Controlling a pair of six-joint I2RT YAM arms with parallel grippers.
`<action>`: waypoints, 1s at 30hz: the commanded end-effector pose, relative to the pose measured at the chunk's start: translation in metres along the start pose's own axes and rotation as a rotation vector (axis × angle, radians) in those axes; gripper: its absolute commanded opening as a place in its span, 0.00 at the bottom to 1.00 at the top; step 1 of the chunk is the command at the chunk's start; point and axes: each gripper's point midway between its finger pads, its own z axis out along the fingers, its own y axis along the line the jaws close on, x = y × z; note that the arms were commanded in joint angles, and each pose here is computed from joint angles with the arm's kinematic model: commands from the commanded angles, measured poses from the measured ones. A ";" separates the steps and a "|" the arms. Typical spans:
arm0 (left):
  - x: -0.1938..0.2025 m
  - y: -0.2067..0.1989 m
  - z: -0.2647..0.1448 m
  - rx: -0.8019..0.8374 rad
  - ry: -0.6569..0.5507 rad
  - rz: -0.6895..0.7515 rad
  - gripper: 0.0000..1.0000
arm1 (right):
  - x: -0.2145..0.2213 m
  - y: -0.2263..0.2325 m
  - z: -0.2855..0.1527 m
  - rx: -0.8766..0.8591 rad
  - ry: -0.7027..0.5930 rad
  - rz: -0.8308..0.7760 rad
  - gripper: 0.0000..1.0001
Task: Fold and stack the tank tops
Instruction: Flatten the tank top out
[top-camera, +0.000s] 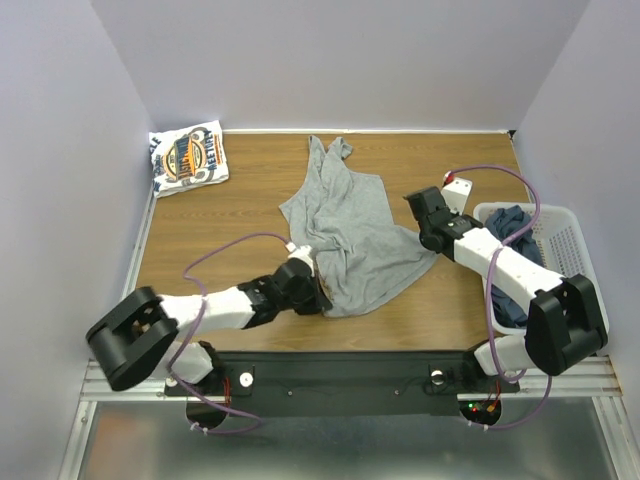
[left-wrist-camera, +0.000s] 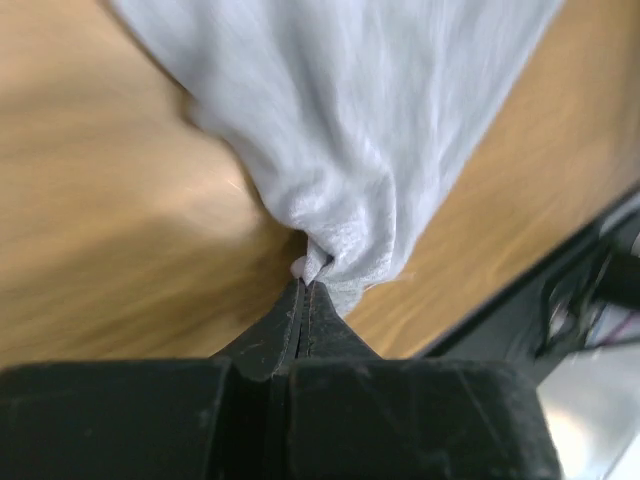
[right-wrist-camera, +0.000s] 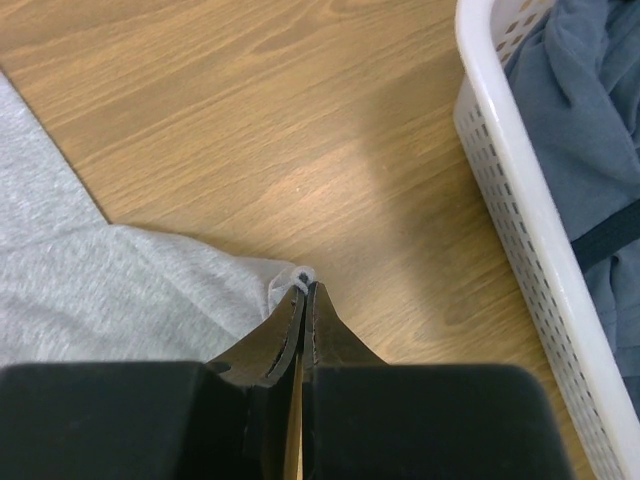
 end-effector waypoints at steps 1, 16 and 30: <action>-0.070 0.049 -0.043 -0.178 -0.252 -0.146 0.00 | 0.002 0.006 -0.003 -0.051 0.013 0.036 0.00; -0.109 0.114 -0.103 -0.318 -0.438 -0.311 0.00 | 0.074 -0.003 -0.043 -0.328 0.161 0.202 0.55; -0.123 0.129 -0.128 -0.381 -0.551 -0.374 0.00 | 0.113 -0.008 -0.022 -0.233 0.255 0.186 0.41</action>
